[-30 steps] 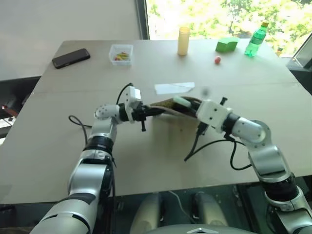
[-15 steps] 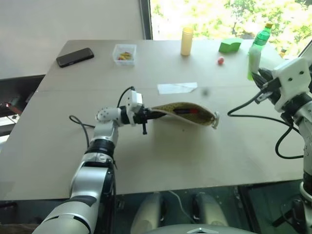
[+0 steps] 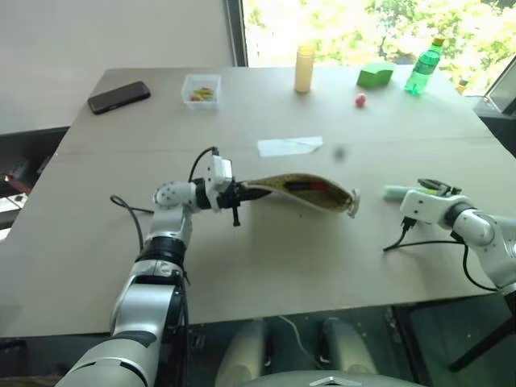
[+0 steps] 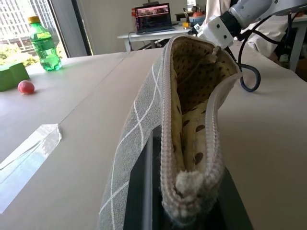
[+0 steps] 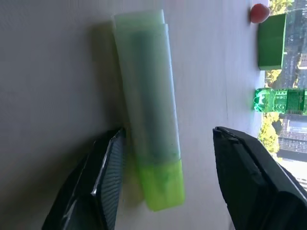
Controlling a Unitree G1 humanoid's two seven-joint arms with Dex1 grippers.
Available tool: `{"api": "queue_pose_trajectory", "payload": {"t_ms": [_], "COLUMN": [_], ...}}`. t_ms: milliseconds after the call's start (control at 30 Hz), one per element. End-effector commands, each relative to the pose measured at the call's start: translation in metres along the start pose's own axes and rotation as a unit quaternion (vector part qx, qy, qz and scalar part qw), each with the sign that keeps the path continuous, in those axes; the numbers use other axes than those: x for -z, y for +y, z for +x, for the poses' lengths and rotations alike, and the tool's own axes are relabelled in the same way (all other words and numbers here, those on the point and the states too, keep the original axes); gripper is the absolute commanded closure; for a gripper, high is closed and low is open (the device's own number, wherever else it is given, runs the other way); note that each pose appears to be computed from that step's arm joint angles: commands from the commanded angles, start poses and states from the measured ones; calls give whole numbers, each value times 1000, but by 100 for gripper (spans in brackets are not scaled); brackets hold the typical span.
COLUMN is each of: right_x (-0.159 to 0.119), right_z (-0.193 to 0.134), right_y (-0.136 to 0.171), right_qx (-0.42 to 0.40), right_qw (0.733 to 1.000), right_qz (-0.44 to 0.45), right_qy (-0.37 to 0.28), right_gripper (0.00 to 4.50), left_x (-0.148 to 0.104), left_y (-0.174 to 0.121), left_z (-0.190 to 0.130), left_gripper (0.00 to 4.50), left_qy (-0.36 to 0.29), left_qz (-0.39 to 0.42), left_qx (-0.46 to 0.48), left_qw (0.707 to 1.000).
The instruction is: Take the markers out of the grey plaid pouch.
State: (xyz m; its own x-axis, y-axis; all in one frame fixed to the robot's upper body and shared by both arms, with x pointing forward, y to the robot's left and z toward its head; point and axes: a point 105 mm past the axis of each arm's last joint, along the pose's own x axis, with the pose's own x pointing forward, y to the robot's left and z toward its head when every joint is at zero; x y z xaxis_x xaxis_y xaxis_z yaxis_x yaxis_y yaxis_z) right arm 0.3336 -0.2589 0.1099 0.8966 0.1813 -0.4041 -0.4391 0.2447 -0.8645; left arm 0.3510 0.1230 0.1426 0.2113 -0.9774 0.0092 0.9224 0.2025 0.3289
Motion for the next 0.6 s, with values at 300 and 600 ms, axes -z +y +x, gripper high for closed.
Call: {"api": "queue_pose_trajectory", "payload": {"t_ms": [300,600], "right_x": [-151,-197], "right_z": [-68,-49], "right_y": [-38,0], "right_qx": [-8,-77], "right_qw": [906,889], "right_qz": [326,350], "right_qy": [-269,-286], "right_gripper": [285,363], "left_x": [-9,-12], "left_y": [3,3], "left_z": [0,5], "left_gripper": [450,450], "left_qy": [-11,-21], "left_qz": [10,8], "left_qx": [-1,1], "left_qw": [1000,1000]}}
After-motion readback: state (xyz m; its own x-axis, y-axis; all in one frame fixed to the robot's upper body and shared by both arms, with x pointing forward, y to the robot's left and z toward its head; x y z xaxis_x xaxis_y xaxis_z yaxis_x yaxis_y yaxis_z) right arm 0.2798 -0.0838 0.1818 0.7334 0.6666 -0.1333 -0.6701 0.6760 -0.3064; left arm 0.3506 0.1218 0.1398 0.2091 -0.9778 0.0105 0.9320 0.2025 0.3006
